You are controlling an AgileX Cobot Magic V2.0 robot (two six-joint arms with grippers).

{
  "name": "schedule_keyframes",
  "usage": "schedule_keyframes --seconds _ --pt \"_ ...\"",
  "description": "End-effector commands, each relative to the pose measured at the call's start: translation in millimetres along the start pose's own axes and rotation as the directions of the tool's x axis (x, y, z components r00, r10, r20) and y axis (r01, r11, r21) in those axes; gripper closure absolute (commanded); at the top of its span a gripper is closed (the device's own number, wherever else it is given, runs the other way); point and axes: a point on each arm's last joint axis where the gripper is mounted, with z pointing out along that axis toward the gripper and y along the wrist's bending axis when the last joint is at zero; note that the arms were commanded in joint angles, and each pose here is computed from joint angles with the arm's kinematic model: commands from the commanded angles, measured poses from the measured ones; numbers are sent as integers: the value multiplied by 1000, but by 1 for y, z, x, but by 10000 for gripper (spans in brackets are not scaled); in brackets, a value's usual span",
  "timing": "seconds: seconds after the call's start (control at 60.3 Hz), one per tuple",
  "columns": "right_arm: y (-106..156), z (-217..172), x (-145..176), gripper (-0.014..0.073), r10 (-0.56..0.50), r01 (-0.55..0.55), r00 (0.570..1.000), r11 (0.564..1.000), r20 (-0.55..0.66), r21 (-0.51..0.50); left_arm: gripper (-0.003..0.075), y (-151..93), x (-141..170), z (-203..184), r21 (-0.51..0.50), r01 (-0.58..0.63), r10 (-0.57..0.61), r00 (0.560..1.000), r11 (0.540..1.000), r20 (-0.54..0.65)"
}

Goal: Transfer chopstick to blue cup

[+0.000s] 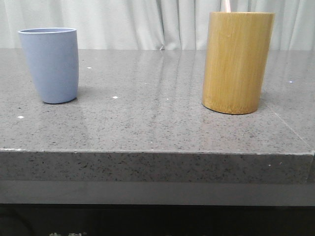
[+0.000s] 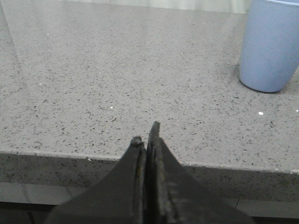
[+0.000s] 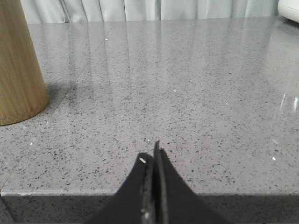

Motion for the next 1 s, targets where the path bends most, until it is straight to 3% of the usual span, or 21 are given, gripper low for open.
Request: schedule_keyframes --seconds 0.0,0.979 --pt "0 -3 -11 683 -9 8 993 1000 117 6 739 0 -5 -1 0 18 -18 996 1000 90" --pt "0 -3 -11 683 -9 8 993 1000 117 6 739 1 -6 -1 -8 -8 9 995 1000 96"
